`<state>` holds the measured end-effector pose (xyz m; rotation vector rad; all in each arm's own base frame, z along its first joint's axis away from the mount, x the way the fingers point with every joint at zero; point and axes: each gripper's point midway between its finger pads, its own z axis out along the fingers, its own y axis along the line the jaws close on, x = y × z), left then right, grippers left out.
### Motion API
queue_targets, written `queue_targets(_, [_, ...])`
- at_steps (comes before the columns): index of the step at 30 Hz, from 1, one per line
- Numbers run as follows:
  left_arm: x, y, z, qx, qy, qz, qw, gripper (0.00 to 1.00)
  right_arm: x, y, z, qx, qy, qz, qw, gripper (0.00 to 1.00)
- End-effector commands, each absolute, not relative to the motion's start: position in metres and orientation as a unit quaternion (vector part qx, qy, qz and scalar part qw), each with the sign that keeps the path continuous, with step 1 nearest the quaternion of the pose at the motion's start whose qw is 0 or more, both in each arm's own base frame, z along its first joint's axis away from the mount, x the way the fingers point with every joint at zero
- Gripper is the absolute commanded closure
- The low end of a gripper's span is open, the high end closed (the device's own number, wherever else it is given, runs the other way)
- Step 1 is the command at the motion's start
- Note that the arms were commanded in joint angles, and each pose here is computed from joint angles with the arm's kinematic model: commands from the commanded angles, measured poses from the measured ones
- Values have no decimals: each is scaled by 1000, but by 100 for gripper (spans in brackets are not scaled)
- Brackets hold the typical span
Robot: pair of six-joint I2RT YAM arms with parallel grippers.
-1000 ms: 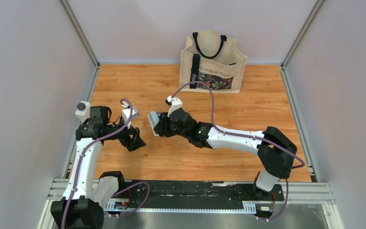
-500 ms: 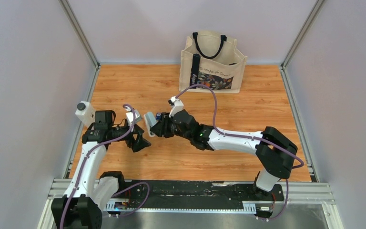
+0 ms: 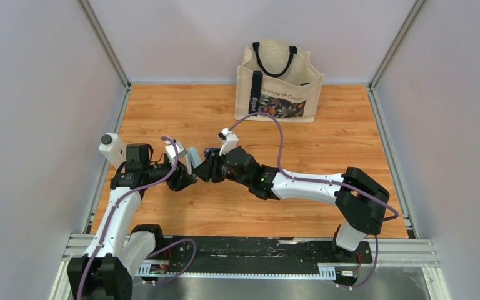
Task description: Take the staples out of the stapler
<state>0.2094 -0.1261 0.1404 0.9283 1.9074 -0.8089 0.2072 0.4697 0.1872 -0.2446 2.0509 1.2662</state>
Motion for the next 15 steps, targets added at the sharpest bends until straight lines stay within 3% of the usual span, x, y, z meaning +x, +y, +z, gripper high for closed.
queue_targets(1, [212, -126, 141, 399, 746, -310, 434, 52, 204, 473, 231, -89, 753, 535, 372, 100])
queue_targets(8, [203, -127, 141, 411, 742, -309, 430, 61, 201, 472, 229, -92, 755, 535, 368, 100])
queue_targets(12, [204, -124, 139, 418, 743, -293, 434, 74, 198, 471, 222, -97, 759, 533, 362, 100])
queue_targets(15, [203, -123, 134, 437, 740, -271, 434, 77, 195, 463, 213, -103, 765, 523, 360, 100])
